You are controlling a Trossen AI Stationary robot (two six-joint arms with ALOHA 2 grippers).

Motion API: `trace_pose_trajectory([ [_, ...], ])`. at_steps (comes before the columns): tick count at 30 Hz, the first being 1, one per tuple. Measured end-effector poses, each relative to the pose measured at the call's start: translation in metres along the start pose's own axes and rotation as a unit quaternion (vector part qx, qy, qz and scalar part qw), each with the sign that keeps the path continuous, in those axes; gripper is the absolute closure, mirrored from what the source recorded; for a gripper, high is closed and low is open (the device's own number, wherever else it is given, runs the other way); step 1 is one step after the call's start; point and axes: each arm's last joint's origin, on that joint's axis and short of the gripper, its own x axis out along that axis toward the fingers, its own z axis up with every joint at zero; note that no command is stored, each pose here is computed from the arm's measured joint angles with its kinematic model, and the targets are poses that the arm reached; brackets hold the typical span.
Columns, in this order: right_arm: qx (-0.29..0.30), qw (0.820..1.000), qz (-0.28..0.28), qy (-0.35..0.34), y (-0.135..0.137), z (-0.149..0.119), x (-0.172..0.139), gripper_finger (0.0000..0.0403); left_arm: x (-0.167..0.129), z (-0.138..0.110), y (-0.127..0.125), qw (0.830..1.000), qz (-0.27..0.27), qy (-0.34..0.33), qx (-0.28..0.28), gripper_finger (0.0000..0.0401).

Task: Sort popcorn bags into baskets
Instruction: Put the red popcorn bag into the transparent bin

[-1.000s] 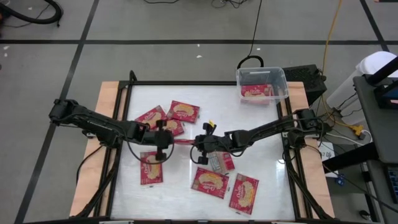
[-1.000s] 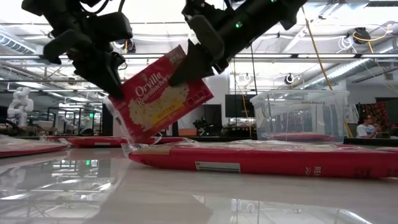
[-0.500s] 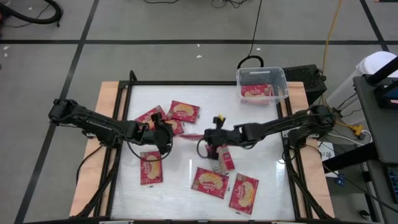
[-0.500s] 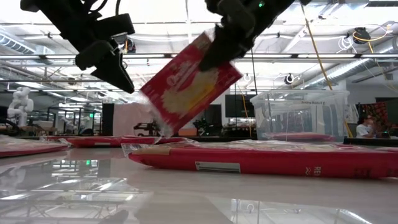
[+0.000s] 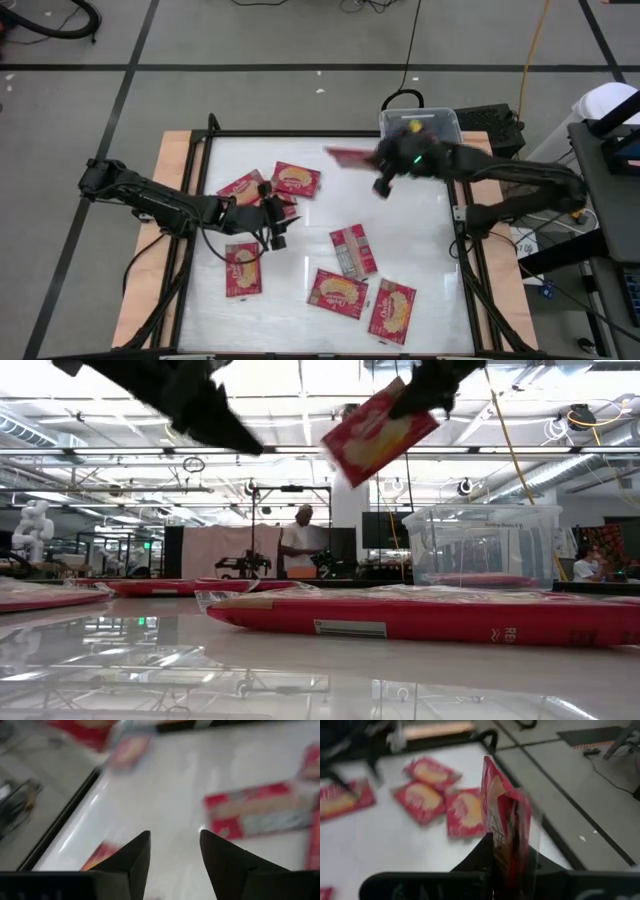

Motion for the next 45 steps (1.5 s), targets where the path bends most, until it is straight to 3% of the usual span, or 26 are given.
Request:
trace_pose_trajectory([
  [5, 0.059, 0.997, -0.029, -0.041, -0.045, 0.003, -0.03, 0.0386, 0.005, 0.012, -0.005, 0.997, -0.035, -0.065, 0.023, 0.0233],
  [8, 0.087, 0.995, -0.031, -0.025, -0.066, -0.004, -0.039, 0.0386, 0.011, 0.015, -0.007, 0.995, -0.039, -0.09, 0.028, 0.0232],
  [15, 0.163, 0.985, -0.059, 0.009, -0.108, -0.019, -0.045, 0.0385, 0.027, 0.007, -0.017, 0.992, -0.082, -0.087, 0.042, 0.0231],
  [25, 0.243, 0.957, -0.147, 0.058, -0.152, -0.04, -0.049, 0.0385, 0.041, -0.002, -0.024, 0.993, -0.085, -0.072, 0.04, 0.0231],
  [28, 0.265, 0.948, -0.158, 0.083, -0.163, -0.047, -0.043, 0.0385, 0.041, -0.002, -0.024, 0.993, -0.085, -0.073, 0.039, 0.0231],
  [34, 0.301, 0.938, -0.119, 0.123, -0.177, -0.065, -0.023, 0.0385, 0.041, -0.002, -0.024, 0.993, -0.086, -0.072, 0.034, 0.0231],
  [45, 0.338, 0.924, -0.104, 0.145, -0.176, -0.102, 0.003, 0.0385, 0.041, -0.002, -0.024, 0.993, -0.086, -0.072, 0.029, 0.0231],
])
